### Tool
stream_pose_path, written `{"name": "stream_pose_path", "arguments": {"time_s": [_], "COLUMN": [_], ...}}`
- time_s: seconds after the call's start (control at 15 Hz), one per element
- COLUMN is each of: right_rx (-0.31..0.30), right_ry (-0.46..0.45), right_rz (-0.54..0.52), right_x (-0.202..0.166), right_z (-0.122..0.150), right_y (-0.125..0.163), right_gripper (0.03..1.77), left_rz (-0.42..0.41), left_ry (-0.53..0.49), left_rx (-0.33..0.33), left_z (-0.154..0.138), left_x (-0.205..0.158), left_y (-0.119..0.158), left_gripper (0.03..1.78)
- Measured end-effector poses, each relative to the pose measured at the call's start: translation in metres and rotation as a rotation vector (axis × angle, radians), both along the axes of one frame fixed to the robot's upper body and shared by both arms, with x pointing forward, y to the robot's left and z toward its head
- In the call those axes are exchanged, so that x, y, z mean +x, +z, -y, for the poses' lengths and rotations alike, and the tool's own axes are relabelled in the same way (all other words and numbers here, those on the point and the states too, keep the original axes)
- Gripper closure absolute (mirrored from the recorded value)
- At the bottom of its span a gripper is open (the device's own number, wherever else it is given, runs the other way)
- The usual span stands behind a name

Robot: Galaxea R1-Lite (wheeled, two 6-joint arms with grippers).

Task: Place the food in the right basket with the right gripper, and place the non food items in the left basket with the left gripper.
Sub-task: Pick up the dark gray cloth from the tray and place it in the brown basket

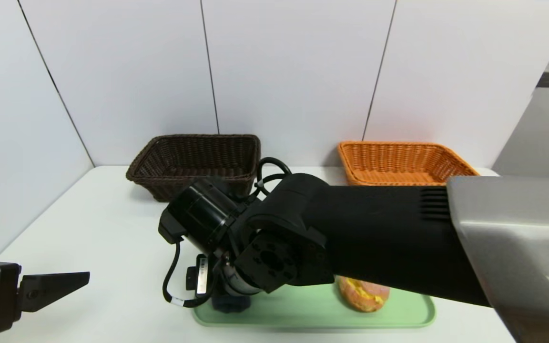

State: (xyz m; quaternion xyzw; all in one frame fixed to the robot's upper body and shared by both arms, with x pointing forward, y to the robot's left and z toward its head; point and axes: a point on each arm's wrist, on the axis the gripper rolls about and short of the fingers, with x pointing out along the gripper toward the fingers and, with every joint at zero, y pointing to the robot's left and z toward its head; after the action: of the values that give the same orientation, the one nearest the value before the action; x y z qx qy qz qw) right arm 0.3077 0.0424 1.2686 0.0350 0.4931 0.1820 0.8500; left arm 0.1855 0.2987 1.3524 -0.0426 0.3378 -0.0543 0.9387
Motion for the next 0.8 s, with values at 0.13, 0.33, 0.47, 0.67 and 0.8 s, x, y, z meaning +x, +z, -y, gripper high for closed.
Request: {"name": "stream_pose_path", "arguments": {"time_s": [0.13, 0.33, 0.47, 0.67, 0.8], "right_rx": [-0.01, -0.025, -0.03, -0.033, -0.035], "right_ry": [-0.025, -0.035, -0.047, -0.058, -0.062], "right_rz": [0.023, 0.021, 0.018, 0.017, 0.018], "right_x": [0.007, 0.011, 0.015, 0.019, 0.021], "right_z": [-0.002, -0.003, 0.0, 0.003, 0.004], "right_y": [-0.008, -0.014, -0.015, -0.016, -0.016], "right_gripper": [0.09, 0.09, 0.09, 0.09, 0.09], "left_rz": [0.001, 0.002, 0.001, 0.003, 0.003], "left_ry": [-0.001, -0.002, -0.001, -0.002, -0.002], "left_rx": [0.0, -0.002, -0.002, -0.002, -0.002], "left_z": [0.0, 0.0, 0.0, 0.0, 0.0], "left_x": [0.0, 0.0, 0.0, 0.0, 0.0], "left_y": [0.0, 0.0, 0.0, 0.0, 0.0], "left_gripper": [0.12, 0.12, 0.12, 0.12, 0.12]}}
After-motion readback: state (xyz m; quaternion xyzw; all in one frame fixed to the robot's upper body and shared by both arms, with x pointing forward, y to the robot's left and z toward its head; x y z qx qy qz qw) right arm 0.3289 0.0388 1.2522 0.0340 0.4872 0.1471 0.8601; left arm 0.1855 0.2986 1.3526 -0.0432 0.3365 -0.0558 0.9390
